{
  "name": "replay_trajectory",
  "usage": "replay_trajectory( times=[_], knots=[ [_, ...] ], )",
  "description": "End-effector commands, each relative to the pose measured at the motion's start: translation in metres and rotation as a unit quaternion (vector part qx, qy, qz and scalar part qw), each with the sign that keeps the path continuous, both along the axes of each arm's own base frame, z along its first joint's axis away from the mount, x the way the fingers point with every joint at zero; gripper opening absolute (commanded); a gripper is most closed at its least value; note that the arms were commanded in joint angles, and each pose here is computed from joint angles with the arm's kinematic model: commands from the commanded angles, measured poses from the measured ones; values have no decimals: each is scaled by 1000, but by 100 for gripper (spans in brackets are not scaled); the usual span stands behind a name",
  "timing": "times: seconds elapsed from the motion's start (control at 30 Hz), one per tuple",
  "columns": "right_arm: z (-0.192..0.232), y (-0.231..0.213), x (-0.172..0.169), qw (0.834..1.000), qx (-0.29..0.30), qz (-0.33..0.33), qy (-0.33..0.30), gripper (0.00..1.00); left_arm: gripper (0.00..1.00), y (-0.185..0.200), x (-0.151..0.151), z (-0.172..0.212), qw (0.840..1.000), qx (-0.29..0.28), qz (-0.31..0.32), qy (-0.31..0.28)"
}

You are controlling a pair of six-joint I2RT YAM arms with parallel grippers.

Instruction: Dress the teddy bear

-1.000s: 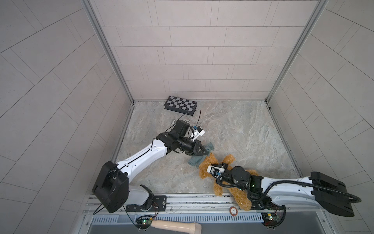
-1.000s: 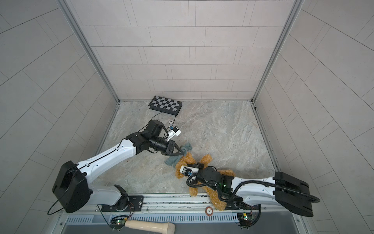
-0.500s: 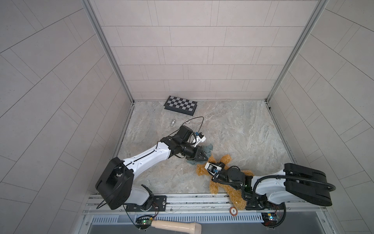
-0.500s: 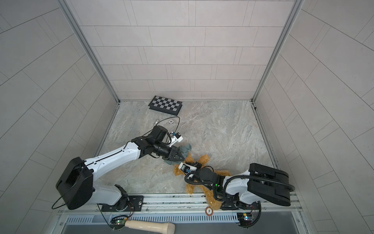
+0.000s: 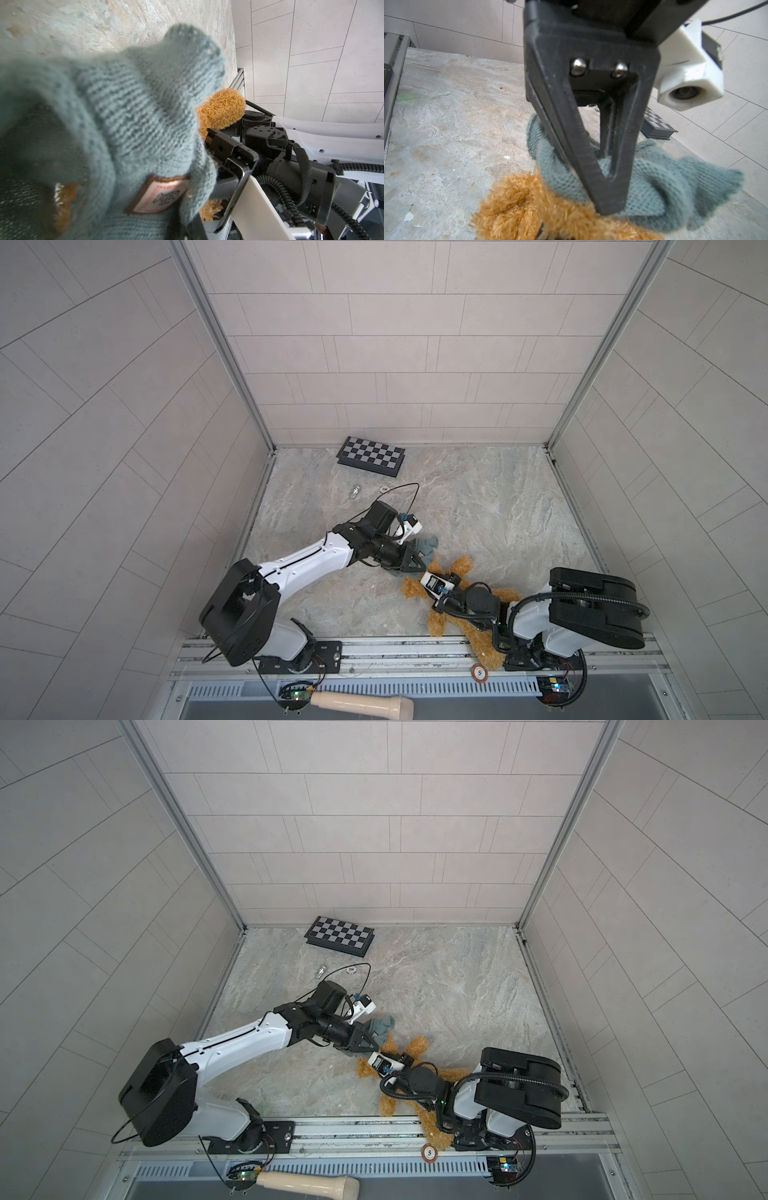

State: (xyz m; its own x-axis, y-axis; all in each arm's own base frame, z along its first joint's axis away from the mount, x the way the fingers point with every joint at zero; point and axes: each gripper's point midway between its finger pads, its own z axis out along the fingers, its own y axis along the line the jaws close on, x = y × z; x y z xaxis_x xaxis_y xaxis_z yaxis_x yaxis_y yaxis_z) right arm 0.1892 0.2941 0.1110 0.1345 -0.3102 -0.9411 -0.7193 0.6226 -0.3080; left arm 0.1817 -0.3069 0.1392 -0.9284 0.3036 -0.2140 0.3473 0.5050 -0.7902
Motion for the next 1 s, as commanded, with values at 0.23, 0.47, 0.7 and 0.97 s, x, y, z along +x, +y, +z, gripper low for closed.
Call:
replay_trajectory(
  times=[0.23, 0.47, 0.7, 0.97],
  knots=[
    [13, -3, 14, 998, 44, -45, 0, 0, 16, -1, -6, -15, 999, 19, 10, -36],
    [18, -1, 15, 998, 49, -44, -6, 0, 33, 5, -5, -4, 997, 23, 10, -75],
    [26, 1, 15, 997, 55, -43, -15, 0, 44, 29, 0, -6, 987, 87, 14, -136],
    [20, 2, 19, 997, 51, -52, -7, 0, 56, 21, 15, -17, 980, 91, 37, -171]
  ],
)
